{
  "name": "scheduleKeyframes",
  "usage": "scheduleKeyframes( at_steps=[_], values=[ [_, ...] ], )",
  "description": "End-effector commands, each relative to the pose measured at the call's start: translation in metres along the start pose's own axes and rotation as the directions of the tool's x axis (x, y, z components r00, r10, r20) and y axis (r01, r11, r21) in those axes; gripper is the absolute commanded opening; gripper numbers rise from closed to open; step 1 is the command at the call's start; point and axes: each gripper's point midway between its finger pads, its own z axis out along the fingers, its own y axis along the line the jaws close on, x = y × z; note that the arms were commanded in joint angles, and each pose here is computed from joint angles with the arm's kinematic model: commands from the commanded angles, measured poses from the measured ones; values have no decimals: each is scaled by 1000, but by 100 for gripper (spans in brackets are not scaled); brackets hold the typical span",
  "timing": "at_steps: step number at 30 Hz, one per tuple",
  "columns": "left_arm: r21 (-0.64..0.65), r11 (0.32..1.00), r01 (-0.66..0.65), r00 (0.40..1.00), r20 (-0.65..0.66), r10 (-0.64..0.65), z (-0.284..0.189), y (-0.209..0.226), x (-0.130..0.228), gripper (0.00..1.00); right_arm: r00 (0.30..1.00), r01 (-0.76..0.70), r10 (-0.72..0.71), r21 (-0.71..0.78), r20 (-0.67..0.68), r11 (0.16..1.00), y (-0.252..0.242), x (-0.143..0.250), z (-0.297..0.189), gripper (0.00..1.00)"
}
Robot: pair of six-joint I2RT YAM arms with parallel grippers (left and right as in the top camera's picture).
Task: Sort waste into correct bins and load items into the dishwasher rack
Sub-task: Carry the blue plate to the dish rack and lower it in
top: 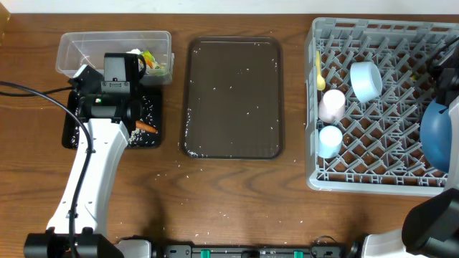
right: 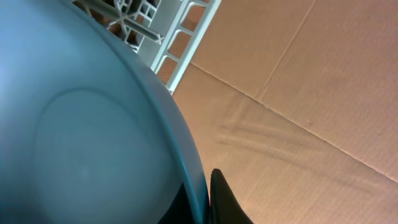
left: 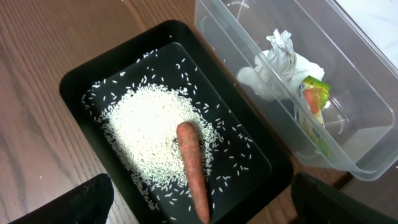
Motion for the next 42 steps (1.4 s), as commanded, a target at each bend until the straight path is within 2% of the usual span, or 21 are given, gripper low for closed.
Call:
scheduleKeyframes(
  at_steps=[1,13,18,23,25,38,42],
  values=[
    [0,1000,-2,1000,22,2,-4,-1,-8,93,993,77,-70,-71,99,995,24,-26,2,6],
    [0,1000,-2,1000,22,2,-4,-1,-8,93,959,46,-6,-136,282,990,48,-78,-30,10],
    [0,1000,-2,1000,22,2,-4,-1,-8,94,915,30,60,-215,399,976,67,-110,-53,15],
    [0,1000,-2,1000,22,2,-4,-1,-8,93,884,43,80,-249,461,967,82,-131,-76,21],
    [0,1000,-2,1000,22,2,-4,-1,-8,93,878,55,72,-249,474,967,86,-136,-82,24],
    [0,1000,-2,1000,22,2,-4,-1,-8,93,838,69,119,-320,532,945,99,-149,-96,20],
    [0,1000,-2,1000,22,2,-4,-1,-8,93,822,83,128,-340,555,937,102,-153,-100,25]
  ],
)
